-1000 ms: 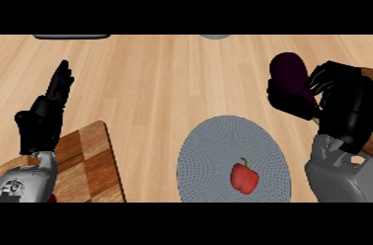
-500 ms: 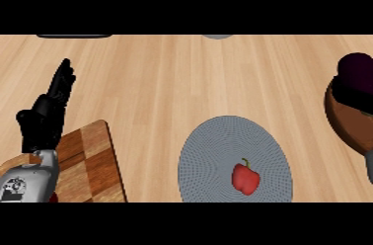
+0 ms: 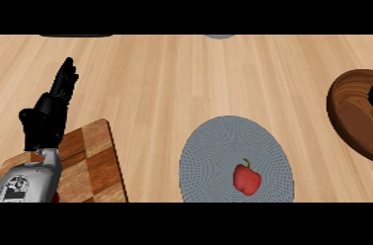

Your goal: Pick the eggplant from the placemat and place it in the bowl

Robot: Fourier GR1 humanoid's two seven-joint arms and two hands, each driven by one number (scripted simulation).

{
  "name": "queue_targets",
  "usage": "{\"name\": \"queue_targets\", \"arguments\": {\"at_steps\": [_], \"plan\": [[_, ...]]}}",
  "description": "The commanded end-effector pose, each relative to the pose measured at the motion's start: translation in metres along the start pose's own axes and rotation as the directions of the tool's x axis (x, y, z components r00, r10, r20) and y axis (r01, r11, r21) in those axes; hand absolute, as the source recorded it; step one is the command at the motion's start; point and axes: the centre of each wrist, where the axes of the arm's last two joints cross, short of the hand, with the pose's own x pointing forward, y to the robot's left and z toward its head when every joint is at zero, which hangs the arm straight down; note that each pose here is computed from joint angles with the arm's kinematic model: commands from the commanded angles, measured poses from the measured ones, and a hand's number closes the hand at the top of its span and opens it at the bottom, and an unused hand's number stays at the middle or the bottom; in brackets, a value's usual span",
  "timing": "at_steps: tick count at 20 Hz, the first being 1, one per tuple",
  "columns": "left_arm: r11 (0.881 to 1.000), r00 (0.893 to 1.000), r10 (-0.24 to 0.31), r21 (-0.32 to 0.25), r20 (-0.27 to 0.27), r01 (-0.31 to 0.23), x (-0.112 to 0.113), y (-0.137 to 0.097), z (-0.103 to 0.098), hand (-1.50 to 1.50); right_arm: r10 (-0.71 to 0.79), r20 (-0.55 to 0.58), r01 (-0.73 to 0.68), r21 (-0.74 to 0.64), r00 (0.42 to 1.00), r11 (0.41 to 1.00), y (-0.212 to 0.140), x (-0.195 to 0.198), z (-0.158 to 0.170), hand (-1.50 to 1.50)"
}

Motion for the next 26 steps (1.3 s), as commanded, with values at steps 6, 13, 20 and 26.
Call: {"name": "queue_targets", "arguments": {"at_steps": [6, 13, 20, 26], "plan": [[1.0, 1.0, 0.002, -0.01, 0.01, -0.002, -0.01, -0.009, -0.001, 0.0, -0.175, -0.144, 0.195, 0.141, 0.974, 0.971, 0.032, -0.051, -0.025, -1.5], [1.0, 1.0, -0.003, -0.012, -0.004, 0.003, 0.017, 0.002, -0.009, 0.0, -0.389, -0.072, 0.395, 0.135, 0.918, 0.909, 0.032, -0.049, -0.039, -1.5], [1.0, 1.0, -0.014, -0.003, -0.028, 0.014, 0.001, 0.003, -0.002, 0.0, -0.49, -0.075, 0.495, 0.062, 0.868, 0.867, -0.005, -0.081, -0.059, -1.5], [0.999, 0.999, -0.023, 0.026, -0.026, 0.024, -0.002, 0.018, 0.001, 0.0, -0.556, -0.116, 0.566, 0.087, 0.823, 0.82, -0.023, -0.126, -0.024, -1.5]]}}
